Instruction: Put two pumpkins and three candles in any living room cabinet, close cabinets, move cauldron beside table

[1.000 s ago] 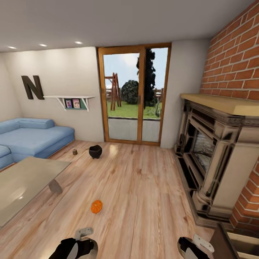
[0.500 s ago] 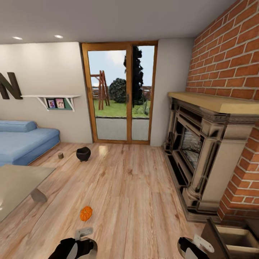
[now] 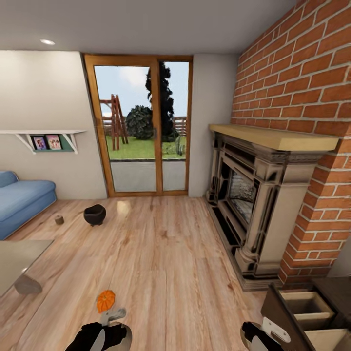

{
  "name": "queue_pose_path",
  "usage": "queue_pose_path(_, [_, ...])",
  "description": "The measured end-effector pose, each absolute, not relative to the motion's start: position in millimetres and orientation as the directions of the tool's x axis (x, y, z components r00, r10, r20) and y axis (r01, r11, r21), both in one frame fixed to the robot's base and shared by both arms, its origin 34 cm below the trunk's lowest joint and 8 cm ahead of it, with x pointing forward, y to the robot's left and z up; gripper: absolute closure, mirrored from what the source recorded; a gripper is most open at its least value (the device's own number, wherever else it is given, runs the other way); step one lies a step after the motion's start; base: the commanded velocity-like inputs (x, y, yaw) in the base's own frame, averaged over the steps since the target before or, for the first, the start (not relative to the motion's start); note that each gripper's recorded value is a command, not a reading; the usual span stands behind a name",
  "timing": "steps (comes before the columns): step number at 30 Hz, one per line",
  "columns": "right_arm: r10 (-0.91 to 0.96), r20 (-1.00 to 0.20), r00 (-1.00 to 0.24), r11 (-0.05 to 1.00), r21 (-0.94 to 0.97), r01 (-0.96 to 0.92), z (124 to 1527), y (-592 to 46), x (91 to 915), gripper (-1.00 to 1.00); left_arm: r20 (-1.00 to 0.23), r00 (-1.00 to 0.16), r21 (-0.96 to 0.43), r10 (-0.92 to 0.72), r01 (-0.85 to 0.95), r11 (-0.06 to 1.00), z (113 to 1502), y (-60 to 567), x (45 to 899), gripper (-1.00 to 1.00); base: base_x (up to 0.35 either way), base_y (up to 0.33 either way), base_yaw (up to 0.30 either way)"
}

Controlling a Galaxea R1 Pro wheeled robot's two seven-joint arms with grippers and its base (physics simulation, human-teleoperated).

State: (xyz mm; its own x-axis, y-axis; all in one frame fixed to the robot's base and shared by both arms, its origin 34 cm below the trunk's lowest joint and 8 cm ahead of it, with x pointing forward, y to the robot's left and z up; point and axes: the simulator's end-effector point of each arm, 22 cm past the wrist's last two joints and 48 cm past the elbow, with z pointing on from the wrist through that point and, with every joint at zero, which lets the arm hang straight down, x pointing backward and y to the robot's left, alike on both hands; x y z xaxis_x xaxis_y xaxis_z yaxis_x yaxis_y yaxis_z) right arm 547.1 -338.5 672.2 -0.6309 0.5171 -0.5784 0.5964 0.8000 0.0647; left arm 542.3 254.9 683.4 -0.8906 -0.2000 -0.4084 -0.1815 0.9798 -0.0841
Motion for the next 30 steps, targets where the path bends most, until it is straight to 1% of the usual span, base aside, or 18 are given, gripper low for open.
queue_pose_path(2, [0.517, -0.578, -0.631, 0.800, 0.065, 0.596, 672.2, -338.5, 547.2, 1.00, -0.408, -0.891, -0.083, -0.200, -0.181, 0.980, 683.4, 255.1, 542.3, 1.00, 0.025, 0.174, -0.277])
queue_pose_path(13, [0.518, -0.577, -0.632, 0.800, 0.065, 0.596, 671.9, -338.3, 546.8, 1.00, -0.409, -0.891, -0.082, -0.199, -0.182, 0.980, 683.4, 256.4, 542.4, 1.00, -0.021, 0.055, -0.277])
queue_pose_path(30, [0.519, -0.574, -0.634, 0.800, 0.065, 0.596, 671.4, -337.9, 546.3, 1.00, -0.409, -0.891, -0.082, -0.200, -0.182, 0.980, 683.4, 256.7, 542.3, 1.00, -0.002, 0.005, -0.277])
